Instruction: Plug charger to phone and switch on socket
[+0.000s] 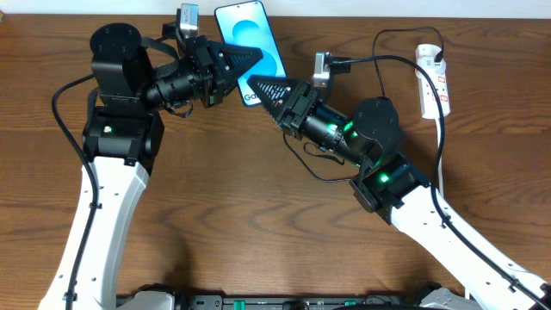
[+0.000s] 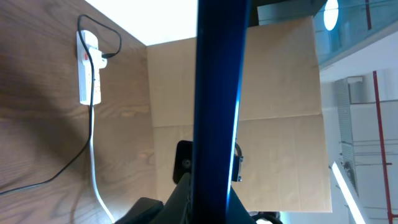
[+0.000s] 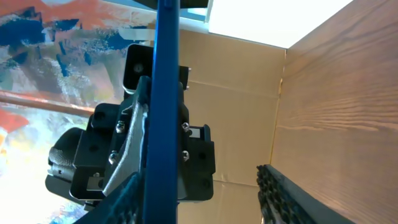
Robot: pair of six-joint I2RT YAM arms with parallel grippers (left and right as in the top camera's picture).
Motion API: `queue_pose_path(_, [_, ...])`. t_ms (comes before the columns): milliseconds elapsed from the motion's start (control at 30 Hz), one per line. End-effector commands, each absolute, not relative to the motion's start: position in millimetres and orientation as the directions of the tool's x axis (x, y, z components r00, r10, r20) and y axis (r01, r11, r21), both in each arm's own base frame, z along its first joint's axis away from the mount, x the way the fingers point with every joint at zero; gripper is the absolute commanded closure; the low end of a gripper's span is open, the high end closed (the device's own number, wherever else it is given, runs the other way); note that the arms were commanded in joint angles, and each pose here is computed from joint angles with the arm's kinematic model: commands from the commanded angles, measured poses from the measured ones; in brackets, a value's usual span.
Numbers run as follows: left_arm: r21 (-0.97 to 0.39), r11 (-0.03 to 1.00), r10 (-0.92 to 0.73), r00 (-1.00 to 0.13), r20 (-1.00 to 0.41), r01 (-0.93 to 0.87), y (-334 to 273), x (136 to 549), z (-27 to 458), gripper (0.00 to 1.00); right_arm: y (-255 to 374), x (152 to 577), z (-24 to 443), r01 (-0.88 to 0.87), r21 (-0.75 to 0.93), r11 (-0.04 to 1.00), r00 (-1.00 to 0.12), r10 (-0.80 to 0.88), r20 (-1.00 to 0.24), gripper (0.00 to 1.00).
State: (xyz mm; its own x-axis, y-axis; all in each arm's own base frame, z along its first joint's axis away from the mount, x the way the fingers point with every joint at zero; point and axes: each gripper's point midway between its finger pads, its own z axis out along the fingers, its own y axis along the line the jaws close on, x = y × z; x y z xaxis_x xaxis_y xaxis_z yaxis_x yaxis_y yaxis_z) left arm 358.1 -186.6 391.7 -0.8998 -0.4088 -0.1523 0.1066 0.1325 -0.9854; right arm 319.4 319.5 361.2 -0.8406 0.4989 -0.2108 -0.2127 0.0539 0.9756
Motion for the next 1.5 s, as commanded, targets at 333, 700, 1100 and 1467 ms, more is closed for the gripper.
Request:
queue_pose_path(333, [-0.980, 0.130, -0.467, -0.863, -0.193, 0.149, -185, 360, 415, 0.93, 326, 280, 354, -0.280, 0.957, 0.074, -0.907, 0.308, -0.289, 0.27])
queue_pose_path(700, [-0.986, 0.164, -0.542, -0.836, -0.092, 0.003, -176, 370, 389, 0.93, 278, 277, 341, -0.196, 0.947, 0.253, -0.865, 0.410, -0.289, 0.23])
queue_pose_path(1100, [-0.957, 0.176, -0.655, -0.753, 0.060, -0.230, -160, 378, 351, 0.93, 223, 279, 265, 0.102, 0.836, 0.539, -0.790, 0.555, -0.261, 0.18])
queue_pose_path(1467, [-0.939, 0.119, -0.676, -0.718, 0.162, -0.323, -159, 378, 345, 0.93, 185, 288, 230, 0.259, 0.714, 0.651, -0.702, 0.634, -0.324, 0.01])
